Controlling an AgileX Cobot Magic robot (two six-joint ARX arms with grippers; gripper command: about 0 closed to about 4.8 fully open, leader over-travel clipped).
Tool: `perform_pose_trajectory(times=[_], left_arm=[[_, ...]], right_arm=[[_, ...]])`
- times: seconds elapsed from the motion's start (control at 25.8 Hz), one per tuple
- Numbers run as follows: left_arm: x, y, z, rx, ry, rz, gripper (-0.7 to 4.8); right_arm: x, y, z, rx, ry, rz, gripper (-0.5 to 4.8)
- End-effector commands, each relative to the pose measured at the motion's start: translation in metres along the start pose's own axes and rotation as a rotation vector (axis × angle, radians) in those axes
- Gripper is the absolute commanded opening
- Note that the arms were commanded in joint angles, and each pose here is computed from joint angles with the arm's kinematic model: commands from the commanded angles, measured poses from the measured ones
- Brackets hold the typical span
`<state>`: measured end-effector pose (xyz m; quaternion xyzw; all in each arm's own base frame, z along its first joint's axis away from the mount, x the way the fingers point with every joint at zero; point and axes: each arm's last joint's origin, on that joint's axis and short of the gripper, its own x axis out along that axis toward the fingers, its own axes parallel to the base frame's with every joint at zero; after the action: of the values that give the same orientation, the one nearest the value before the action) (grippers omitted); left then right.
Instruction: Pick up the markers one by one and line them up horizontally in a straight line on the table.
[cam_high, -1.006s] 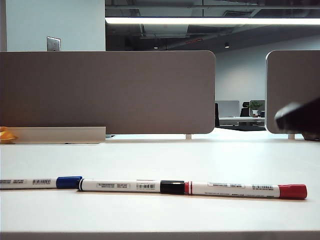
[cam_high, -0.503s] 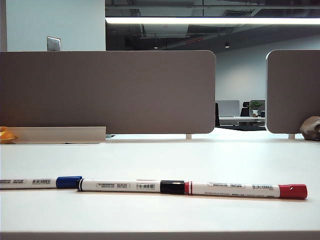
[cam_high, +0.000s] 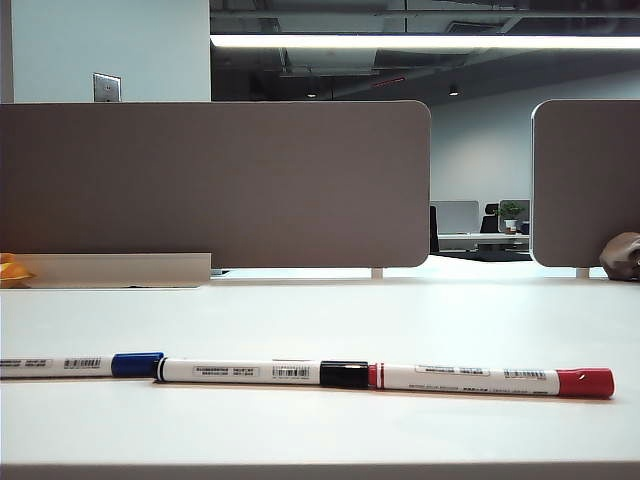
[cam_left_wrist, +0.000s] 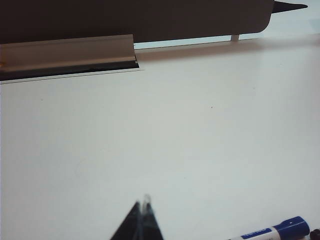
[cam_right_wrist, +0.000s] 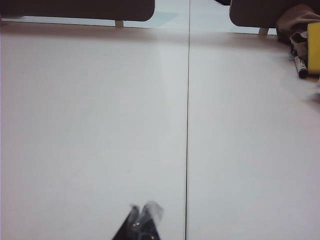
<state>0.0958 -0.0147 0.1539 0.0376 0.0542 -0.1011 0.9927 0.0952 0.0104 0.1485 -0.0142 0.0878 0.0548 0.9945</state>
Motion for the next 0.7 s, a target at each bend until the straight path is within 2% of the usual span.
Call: perform_pose_trajectory(times=[0.04,0.35,0.7], left_arm=[[-0.0001,0.0001,0.0011,0.003,-0.007,0.000,-0.05],[-0.0001,0.0000,0.0009,0.001,-0.006,-0.001,-0.05],[-0.0002,-0.0003,-0.0037,-0.004,0.042,-0.003,-0.05]], right_arm=[[0.0006,-0.0001,-0.0013,0.003,0.002,-0.001,-0.01],[0.0006,-0.0001,-0.0016,0.003,0.005,-0.001,-0.01],[0.0006,-0.0001,-0.0016,0.003,0.005,-0.001,-0.01]])
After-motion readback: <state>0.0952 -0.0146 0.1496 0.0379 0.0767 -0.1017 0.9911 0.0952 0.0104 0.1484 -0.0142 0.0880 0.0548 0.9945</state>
